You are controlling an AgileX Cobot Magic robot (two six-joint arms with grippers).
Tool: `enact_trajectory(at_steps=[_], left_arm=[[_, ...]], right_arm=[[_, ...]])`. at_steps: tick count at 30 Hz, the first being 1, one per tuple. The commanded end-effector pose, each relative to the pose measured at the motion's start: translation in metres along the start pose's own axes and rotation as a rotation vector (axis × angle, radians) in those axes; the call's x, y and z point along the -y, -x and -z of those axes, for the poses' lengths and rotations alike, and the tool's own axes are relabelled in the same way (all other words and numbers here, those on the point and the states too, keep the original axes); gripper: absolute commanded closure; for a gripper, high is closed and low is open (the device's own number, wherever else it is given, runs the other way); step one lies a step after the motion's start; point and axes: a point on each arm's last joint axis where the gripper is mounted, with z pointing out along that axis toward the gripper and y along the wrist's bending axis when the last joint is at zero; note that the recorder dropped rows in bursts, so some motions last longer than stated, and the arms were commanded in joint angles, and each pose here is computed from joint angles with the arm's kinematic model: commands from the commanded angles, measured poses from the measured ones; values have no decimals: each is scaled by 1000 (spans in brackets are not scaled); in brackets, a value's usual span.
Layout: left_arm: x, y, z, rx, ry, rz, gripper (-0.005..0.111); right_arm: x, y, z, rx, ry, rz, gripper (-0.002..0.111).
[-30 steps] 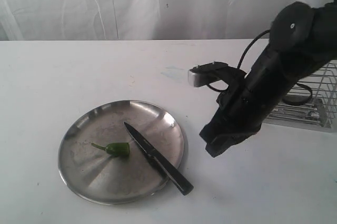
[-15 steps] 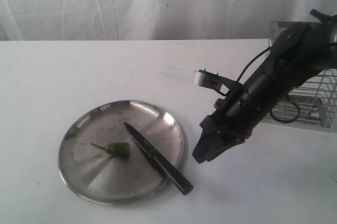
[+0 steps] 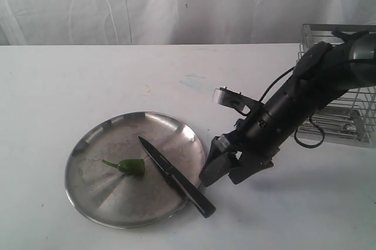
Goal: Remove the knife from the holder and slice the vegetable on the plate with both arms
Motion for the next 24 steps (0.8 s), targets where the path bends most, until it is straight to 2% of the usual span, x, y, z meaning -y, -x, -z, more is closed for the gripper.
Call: enact_trajectory(at_steps=[1,12,19,24], left_arm=[[1,-1,0,4,-8,10,107],[1,-1,0,4,-8,10,107],[1,-1,0,4,-8,10,107],[1,-1,0,4,-8,10,107]], right_arm=[[4,0,-9,-9,93,-61,27],[12,-1,-21,-29,113,-60,27],[-1,1,-35,-63,120,26,27],[-3,1,-50,-94,114,34,27]])
